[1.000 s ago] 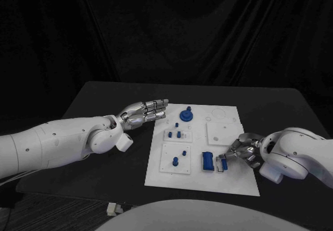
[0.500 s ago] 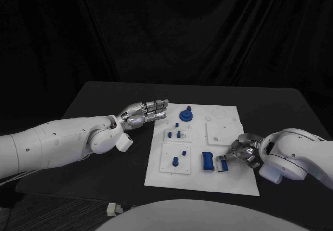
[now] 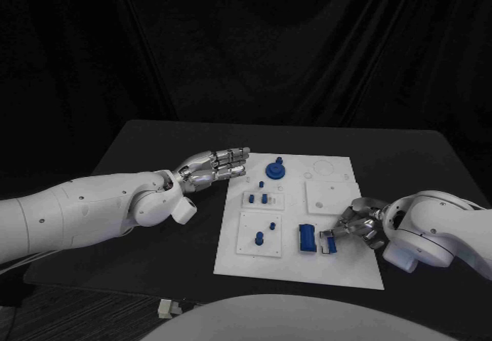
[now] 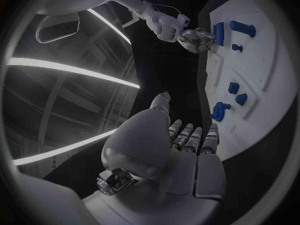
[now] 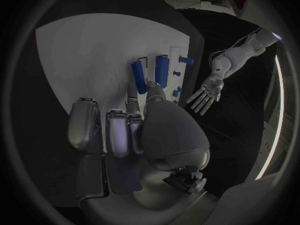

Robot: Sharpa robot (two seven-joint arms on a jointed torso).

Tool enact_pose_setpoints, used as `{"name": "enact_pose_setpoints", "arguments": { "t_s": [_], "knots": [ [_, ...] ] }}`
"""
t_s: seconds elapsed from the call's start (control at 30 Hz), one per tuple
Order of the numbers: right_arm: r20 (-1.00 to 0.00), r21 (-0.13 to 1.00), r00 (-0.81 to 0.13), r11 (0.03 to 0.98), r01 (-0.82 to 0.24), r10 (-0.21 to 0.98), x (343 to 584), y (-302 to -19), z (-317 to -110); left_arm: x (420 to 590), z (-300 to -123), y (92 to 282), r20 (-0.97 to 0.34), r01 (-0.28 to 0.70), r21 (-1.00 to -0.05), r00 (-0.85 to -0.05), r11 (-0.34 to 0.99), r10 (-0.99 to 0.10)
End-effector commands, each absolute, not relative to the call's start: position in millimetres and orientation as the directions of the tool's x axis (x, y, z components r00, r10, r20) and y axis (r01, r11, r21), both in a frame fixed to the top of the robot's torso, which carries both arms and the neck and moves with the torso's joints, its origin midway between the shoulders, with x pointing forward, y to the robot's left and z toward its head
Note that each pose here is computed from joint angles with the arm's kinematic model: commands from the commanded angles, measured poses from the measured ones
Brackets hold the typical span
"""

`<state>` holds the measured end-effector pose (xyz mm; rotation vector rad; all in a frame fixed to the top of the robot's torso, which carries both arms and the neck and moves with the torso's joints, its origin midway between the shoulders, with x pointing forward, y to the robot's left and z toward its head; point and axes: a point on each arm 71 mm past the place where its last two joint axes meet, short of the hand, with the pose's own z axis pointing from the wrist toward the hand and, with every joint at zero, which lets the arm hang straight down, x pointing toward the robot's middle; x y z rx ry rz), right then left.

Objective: Assemble the parts on the task board

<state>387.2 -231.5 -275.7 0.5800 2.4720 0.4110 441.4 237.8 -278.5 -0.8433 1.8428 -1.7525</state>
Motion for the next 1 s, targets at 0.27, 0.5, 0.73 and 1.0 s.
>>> {"name": "enact_pose_setpoints", "arguments": {
  "t_s": [0.27, 0.5, 0.73, 1.0],
  "knots": [
    [-0.442, 0.392, -0.756, 0.862, 0.321, 0.482, 384.7, -231.5, -277.1, 440.7, -278.8, 235.7, 0.100, -0.124, -0.992, -0.714, -0.015, -0.692],
    [-0.431, 0.395, -0.760, 0.859, 0.326, 0.487, 383.4, -231.0, -277.0, 440.6, -279.4, 235.9, 0.101, -0.128, -0.992, -0.715, -0.013, -0.692],
    [-0.428, 0.395, -0.761, 0.858, 0.327, 0.487, 383.4, -230.9, -277.2, 440.4, -280.0, 235.6, 0.104, -0.133, -0.991, -0.717, -0.010, -0.689],
    [-0.425, 0.395, -0.764, 0.859, 0.325, 0.485, 383.4, -229.9, -277.4, 440.1, -280.6, 235.7, 0.105, -0.138, -0.990, -0.718, -0.008, -0.688]
  ]
}}
